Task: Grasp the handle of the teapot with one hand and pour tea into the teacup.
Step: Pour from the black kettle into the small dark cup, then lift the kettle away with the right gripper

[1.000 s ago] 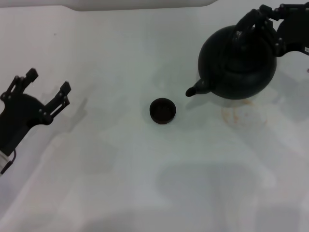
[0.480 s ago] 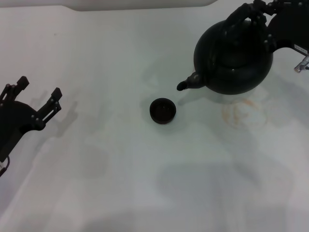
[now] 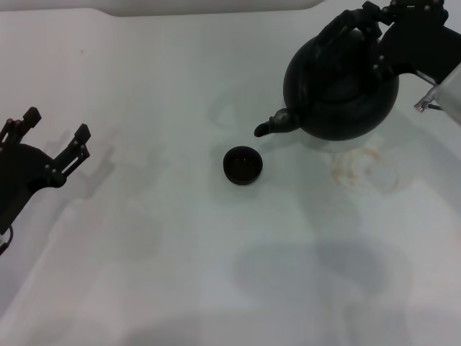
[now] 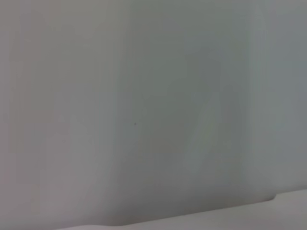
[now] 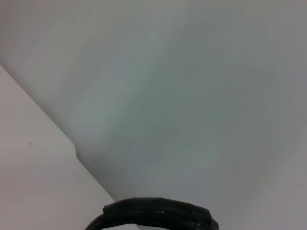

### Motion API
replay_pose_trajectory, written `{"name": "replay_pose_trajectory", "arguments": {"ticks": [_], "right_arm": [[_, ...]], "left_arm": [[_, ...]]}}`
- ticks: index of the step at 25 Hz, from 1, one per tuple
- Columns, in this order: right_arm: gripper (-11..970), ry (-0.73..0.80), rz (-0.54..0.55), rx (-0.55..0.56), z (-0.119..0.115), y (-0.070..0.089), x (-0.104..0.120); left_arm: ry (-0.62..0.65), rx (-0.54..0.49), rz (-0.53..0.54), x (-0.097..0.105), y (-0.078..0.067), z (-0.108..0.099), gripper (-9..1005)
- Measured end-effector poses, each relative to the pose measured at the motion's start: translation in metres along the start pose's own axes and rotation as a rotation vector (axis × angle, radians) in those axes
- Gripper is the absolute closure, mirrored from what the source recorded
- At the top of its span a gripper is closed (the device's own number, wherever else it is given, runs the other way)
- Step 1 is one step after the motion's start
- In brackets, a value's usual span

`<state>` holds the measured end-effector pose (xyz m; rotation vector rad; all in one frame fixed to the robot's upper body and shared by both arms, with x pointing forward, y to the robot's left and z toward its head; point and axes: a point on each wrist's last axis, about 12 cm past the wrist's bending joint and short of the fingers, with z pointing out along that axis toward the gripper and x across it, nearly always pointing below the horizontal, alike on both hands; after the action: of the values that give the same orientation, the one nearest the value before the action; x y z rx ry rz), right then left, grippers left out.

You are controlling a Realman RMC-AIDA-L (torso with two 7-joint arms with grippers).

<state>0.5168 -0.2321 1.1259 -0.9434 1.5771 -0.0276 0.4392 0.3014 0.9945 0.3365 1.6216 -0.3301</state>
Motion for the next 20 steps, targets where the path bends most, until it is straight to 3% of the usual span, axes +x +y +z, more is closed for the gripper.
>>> {"name": "replay_pose_trajectory", "arguments": {"ticks": [20], "right_arm": [[836,0.035,-0.057,0.047,0.0048,0.0054,-0.0025]], "left_arm": [[0.005,-0.006,0.009,-0.0028,0.0045,0.0094,120]]}}
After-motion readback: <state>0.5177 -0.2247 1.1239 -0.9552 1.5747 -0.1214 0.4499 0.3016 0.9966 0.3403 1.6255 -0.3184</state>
